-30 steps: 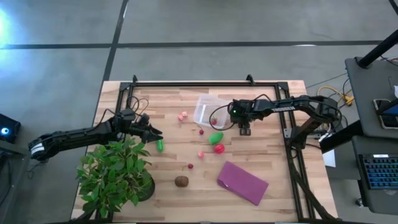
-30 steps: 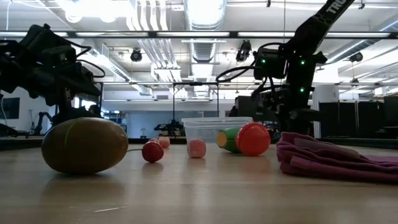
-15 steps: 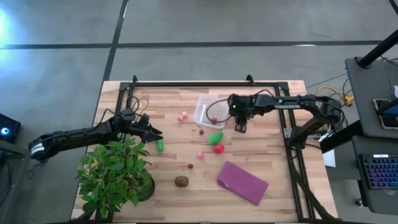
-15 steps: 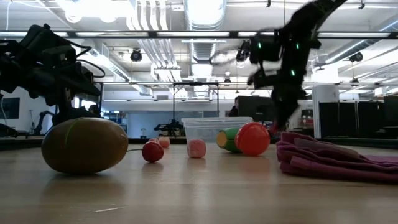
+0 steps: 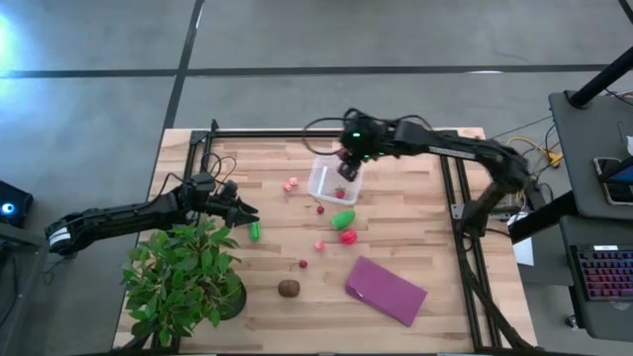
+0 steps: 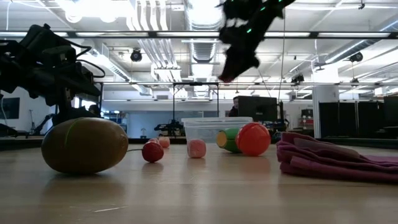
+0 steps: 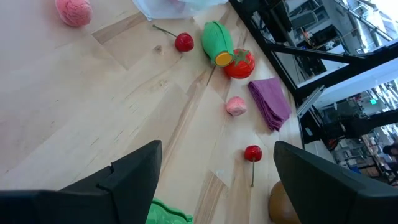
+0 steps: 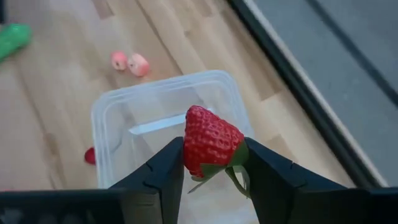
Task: Pick and placing Produce into tupperware
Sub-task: Put the strawberry in the transparent bin, then put the red tomato in the transparent bin
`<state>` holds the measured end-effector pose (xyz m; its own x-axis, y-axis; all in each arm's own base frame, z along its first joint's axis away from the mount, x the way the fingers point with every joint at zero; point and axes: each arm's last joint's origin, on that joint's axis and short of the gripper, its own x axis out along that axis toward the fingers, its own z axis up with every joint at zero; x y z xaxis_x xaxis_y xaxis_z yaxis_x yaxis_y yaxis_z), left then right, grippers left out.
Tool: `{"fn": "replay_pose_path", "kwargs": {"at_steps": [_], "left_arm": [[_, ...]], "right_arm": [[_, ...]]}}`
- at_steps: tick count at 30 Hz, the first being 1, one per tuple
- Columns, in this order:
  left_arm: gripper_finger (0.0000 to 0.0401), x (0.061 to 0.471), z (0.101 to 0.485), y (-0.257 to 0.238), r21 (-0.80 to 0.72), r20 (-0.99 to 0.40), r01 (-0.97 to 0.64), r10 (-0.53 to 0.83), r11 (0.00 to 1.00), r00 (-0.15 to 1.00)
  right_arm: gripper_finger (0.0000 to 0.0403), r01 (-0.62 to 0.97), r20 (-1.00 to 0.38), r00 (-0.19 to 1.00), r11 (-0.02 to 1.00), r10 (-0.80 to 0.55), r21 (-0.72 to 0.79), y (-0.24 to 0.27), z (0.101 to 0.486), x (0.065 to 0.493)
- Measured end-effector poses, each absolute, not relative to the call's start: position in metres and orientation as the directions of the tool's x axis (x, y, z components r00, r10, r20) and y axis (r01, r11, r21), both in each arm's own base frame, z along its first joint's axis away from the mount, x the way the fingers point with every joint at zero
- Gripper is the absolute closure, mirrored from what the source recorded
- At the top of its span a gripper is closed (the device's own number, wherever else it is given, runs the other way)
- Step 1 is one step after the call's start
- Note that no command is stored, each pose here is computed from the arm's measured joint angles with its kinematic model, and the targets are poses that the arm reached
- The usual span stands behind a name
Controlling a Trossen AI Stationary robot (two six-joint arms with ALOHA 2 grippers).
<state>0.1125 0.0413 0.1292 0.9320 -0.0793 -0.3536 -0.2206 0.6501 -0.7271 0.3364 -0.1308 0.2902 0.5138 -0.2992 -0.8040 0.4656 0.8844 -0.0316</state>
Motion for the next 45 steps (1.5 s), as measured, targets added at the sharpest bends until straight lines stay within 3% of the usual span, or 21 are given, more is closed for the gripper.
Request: {"fn": "replay_pose_path", "kwargs": {"at_steps": [7, 13, 18, 22, 25, 28, 31, 37, 45], "left_arm": [[0.0106, 0.113, 0.129, 0.041, -0.727, -0.354, -0.221, -0.079, 0.650, 0.932], [0.0106, 0.113, 0.129, 0.041, -0.727, -0.354, -0.220, -0.079, 0.650, 0.932], [0.0106, 0.113, 0.129, 0.041, -0.727, -0.353, -0.220, -0.079, 0.650, 0.932], [0.0106, 0.113, 0.129, 0.041, -0.727, -0.354, -0.220, -0.079, 0.650, 0.932], [0.0106, 0.113, 0.129, 0.041, -0.727, -0.354, -0.220, -0.079, 0.650, 0.932], [0.0106, 0.113, 0.129, 0.041, -0.727, -0.354, -0.221, -0.079, 0.650, 0.932], [0.0106, 0.113, 0.129, 0.041, -0.727, -0.354, -0.221, -0.079, 0.650, 0.932], [0.0106, 0.113, 0.129, 0.041, -0.727, -0.353, -0.220, -0.079, 0.650, 0.932], [0.0106, 0.112, 0.129, 0.041, -0.727, -0.353, -0.220, -0.079, 0.650, 0.932]], "right_arm": [[0.0244, 0.476, -0.916, 0.325, 0.878, -0.236, -0.057, -0.148, 0.244, 0.373], [0.0237, 0.548, -0.943, 0.252, 0.835, -0.216, -0.045, -0.154, 0.228, 0.375], [0.0207, 0.546, -0.921, 0.319, 0.838, -0.222, -0.013, -0.145, 0.247, 0.384], [0.0182, 0.286, -0.849, 0.468, 0.951, -0.246, -0.118, -0.128, 0.281, 0.402], [0.0168, 0.082, -0.792, 0.553, 0.963, -0.259, -0.257, -0.121, 0.289, 0.413], [0.0162, 0.126, -0.752, 0.600, 0.961, -0.272, -0.248, -0.131, 0.290, 0.417], [0.0162, 0.171, -0.763, 0.613, 0.977, -0.206, -0.127, -0.152, 0.279, 0.417], [0.0171, 0.135, -0.825, 0.556, 0.990, -0.099, -0.028, -0.160, 0.235, 0.434], [0.0174, 0.150, -0.825, 0.562, 0.988, -0.058, 0.033, -0.160, 0.234, 0.464]]}}
